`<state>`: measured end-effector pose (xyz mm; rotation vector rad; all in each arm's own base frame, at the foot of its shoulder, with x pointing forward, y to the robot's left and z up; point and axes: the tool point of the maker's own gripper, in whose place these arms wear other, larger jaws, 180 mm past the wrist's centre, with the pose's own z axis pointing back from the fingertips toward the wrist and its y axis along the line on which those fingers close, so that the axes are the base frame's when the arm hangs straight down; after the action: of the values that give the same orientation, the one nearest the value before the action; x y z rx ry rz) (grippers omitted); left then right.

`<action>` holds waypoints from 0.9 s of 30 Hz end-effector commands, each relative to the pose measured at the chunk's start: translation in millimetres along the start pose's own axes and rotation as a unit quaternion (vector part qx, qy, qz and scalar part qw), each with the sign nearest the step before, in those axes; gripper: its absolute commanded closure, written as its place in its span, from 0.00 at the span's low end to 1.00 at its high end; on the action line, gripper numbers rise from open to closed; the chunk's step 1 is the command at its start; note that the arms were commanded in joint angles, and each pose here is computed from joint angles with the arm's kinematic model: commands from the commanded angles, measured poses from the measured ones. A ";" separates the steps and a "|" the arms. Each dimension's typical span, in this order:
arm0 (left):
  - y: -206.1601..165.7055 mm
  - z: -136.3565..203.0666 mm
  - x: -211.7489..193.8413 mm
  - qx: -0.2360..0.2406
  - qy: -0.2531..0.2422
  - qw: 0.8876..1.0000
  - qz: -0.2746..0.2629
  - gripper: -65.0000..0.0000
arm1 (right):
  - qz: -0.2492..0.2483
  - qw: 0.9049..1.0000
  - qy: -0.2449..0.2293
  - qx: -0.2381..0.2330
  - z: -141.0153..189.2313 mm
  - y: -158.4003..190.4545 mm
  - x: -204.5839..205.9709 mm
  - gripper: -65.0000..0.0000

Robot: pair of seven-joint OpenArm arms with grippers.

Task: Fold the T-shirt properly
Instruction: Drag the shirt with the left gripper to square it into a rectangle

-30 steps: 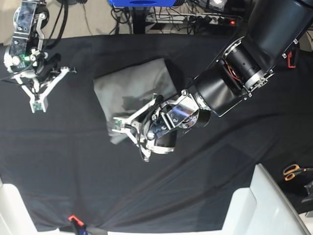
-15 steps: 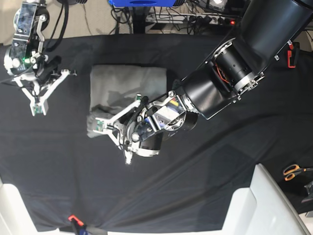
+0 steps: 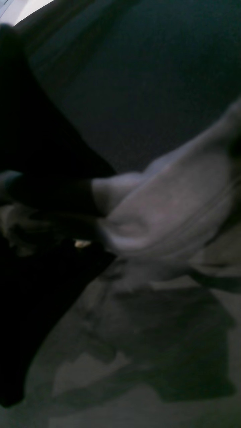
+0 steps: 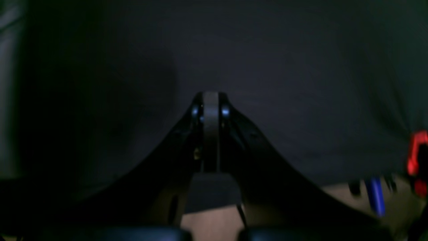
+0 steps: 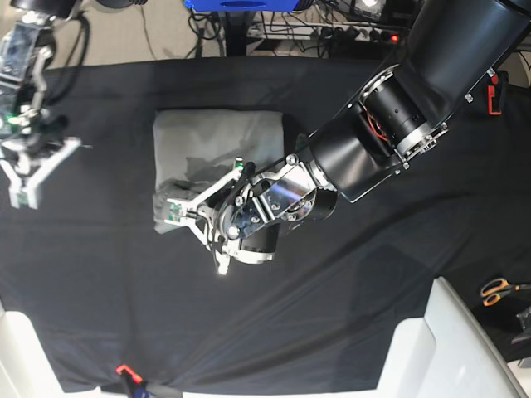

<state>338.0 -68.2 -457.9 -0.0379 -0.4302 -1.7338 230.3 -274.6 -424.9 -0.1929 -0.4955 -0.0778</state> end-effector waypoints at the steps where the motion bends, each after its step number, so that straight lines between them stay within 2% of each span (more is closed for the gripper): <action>1: 18.8 9.0 10.3 0.020 -0.012 1.000 -0.004 1.00 | -0.002 1.000 -0.009 -0.003 1.2 -7.0 5.5 1.00; 27: 28.1 13.2 11.0 0.028 -0.012 1.000 -0.002 1.00 | -0.002 1.000 0.000 -0.003 -1.3 -8.9 -1.5 1.00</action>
<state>342.9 -68.5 -453.9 -0.0323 -0.4381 -1.7298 220.3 -277.7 -435.0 -0.1783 -0.4590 -0.0882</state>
